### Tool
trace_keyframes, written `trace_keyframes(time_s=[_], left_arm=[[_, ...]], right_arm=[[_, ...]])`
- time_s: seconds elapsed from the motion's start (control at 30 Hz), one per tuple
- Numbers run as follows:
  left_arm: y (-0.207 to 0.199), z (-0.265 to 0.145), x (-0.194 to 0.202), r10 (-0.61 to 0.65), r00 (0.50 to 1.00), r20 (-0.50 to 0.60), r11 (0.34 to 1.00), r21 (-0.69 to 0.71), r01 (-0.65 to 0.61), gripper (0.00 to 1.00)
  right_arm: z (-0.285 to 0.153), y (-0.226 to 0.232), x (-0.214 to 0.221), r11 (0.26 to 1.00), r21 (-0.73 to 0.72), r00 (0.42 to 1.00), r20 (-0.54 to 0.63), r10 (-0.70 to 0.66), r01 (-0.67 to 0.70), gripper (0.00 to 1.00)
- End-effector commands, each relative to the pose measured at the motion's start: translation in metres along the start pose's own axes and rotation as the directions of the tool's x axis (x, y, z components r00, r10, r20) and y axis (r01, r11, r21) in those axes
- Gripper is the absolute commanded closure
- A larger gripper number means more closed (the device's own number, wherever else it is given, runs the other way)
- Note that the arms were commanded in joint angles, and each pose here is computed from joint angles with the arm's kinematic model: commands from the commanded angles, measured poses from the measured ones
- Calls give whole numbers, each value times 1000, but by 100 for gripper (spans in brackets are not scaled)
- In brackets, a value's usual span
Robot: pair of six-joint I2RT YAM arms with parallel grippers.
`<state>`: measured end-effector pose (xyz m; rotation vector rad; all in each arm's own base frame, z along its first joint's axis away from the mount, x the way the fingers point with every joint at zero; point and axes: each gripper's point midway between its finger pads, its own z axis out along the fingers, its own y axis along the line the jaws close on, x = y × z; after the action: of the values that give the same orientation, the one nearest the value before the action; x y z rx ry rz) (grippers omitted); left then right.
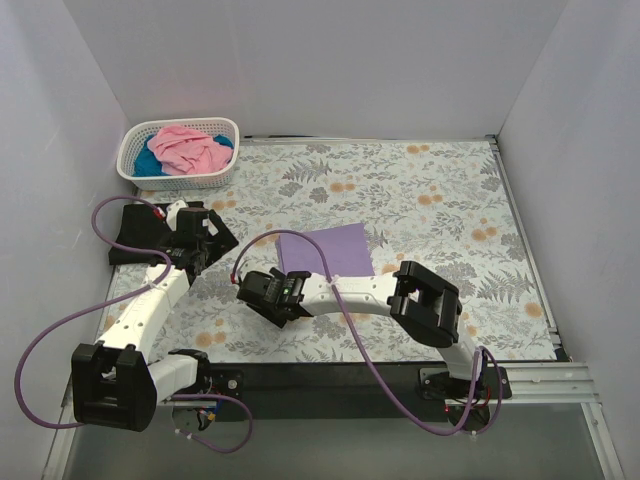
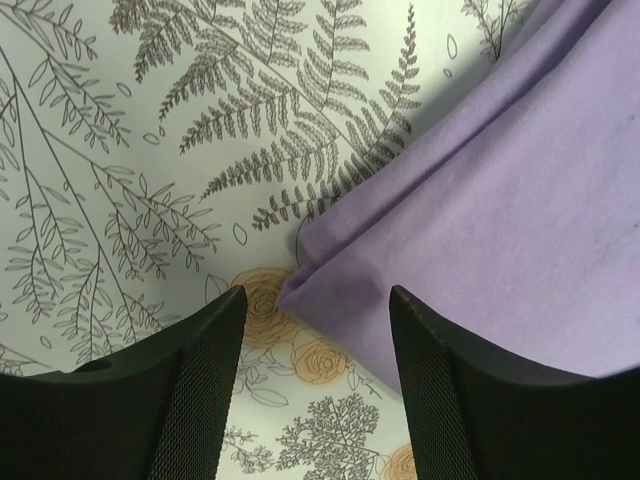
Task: Fold and stack the t-shirts
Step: Neatly place the folded tshirt to the corner
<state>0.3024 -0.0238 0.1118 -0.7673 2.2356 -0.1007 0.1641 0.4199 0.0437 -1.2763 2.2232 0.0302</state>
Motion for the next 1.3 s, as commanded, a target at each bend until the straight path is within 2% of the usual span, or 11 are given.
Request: trace_keyframes(time_s=[0.0, 0.07, 0.13, 0.3, 0.5, 0.53, 0.73, 0.83, 0.9, 1.13, 1.27], left_arm=[[-1, 1, 0, -10, 1000, -6, 1000, 11, 10, 2], [-2, 0, 0, -12, 1000, -9, 1000, 18, 12, 2], [-2, 0, 1, -12, 1000, -11, 1000, 18, 12, 2], [-3, 1, 2, -10, 1000, -18, 1000, 24, 10, 2], [-5, 1, 5, -8, 1000, -30, 999, 40, 9, 2], [-6, 2, 6, -7, 999, -34, 999, 44, 9, 2], [-12, 4, 14, 0, 997, -74, 997, 76, 6, 3], [-15, 5, 19, 8, 995, -95, 995, 100, 1, 4], [-18, 5, 20, 8, 995, -101, 993, 114, 3, 5], [-28, 8, 35, -1, 983, -184, 987, 159, 31, 3], [-46, -1, 61, -35, 947, -321, 962, 247, 119, 2]], right_arm=[[0, -3, -18, 1000, 22, 999, 32, -19, 19, 35], [3, -1, -16, 1000, 19, 999, 23, -24, 24, 36], [9, 3, -9, 1000, 4, 1000, 3, -30, 30, 44], [18, 4, 10, 999, 11, 998, -52, -42, 42, 43], [23, -1, 27, 998, 34, 994, -95, -54, 58, 58], [24, -1, 30, 998, 35, 993, -102, -57, 61, 65], [24, -9, 36, 995, 72, 991, -114, -66, 75, 69], [23, -11, 34, 994, 83, 992, -108, -66, 75, 78], [19, -14, 29, 993, 94, 994, -94, -60, 69, 99], [-5, -22, -3, 999, 47, 1000, -8, -12, 13, 99], [-24, -33, -13, 999, 36, 999, 43, 26, -28, 99]])
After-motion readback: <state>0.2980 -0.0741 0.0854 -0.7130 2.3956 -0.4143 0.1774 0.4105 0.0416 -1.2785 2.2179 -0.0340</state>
